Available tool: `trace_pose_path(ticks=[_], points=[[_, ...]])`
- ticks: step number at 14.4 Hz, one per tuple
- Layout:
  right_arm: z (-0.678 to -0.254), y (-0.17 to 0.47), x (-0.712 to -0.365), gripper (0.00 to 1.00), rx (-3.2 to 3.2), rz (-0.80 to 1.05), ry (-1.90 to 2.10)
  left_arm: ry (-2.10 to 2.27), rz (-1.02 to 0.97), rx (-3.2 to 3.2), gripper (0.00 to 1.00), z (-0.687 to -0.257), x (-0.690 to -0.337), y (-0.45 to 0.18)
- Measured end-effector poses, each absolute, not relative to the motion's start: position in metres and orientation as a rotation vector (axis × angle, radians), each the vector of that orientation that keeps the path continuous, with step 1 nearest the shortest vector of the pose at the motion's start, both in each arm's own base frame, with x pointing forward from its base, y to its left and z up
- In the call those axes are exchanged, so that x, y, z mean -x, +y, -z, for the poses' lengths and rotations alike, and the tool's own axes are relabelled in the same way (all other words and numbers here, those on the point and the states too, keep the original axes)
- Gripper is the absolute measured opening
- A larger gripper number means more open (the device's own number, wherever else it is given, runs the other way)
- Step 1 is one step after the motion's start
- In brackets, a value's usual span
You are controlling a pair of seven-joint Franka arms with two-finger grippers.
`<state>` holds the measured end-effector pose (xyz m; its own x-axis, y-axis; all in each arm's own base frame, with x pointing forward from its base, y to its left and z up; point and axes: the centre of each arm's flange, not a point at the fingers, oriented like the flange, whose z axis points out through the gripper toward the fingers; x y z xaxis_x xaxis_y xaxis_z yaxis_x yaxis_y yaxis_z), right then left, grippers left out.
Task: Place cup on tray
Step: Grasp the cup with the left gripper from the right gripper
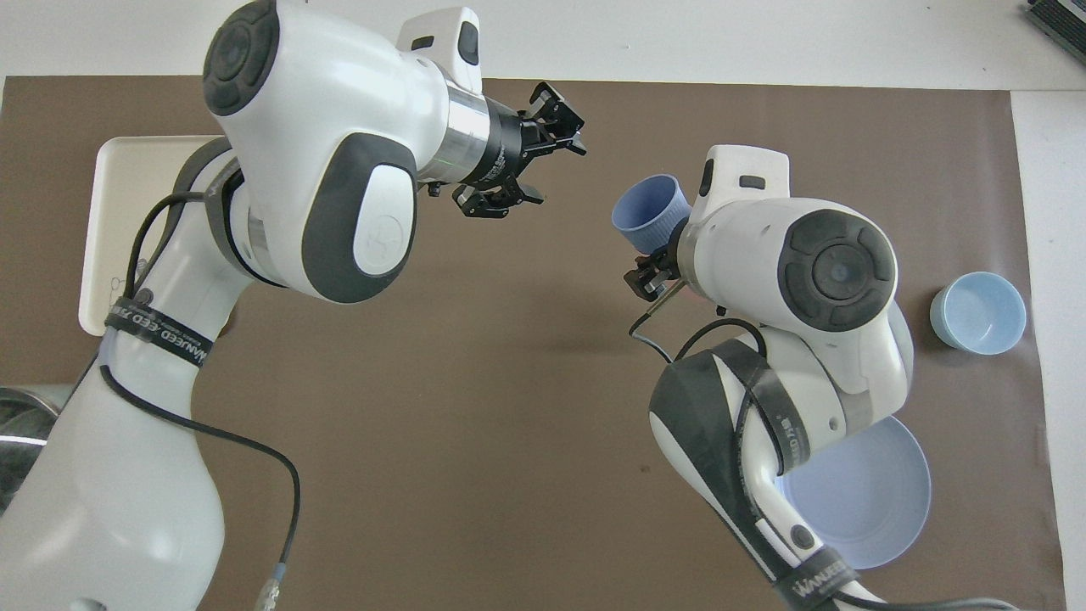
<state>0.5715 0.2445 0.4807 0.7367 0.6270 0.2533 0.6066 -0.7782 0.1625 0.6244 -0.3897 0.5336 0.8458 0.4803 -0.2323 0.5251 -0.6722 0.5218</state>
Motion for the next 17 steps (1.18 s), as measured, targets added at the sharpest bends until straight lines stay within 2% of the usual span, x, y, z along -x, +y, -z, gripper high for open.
trace_pose_path(ticks=[11,13,14,15,17], points=[[-0.485,0.251,-0.569,0.85,-2.848,-0.45,1.039,0.628,0.247,-2.501,0.6,-0.519,-0.588,-0.436],[-0.485,0.251,-0.569,0.85,-2.848,-0.45,1.039,0.607,0.265,-2.503,0.35,-0.518,-0.58,-0.445],[-0.485,0.251,-0.569,0.85,-2.848,-0.45,1.039,0.603,0.272,-2.506,0.3,-0.516,-0.578,-0.447],[-0.485,0.251,-0.569,0.85,-2.848,-0.45,1.039,0.602,0.275,-2.508,0.29,-0.515,-0.577,-0.448],[-0.485,0.25,-0.569,0.85,-2.847,-0.445,1.036,0.614,0.267,-2.505,0.07,-0.514,-0.58,-0.444]])
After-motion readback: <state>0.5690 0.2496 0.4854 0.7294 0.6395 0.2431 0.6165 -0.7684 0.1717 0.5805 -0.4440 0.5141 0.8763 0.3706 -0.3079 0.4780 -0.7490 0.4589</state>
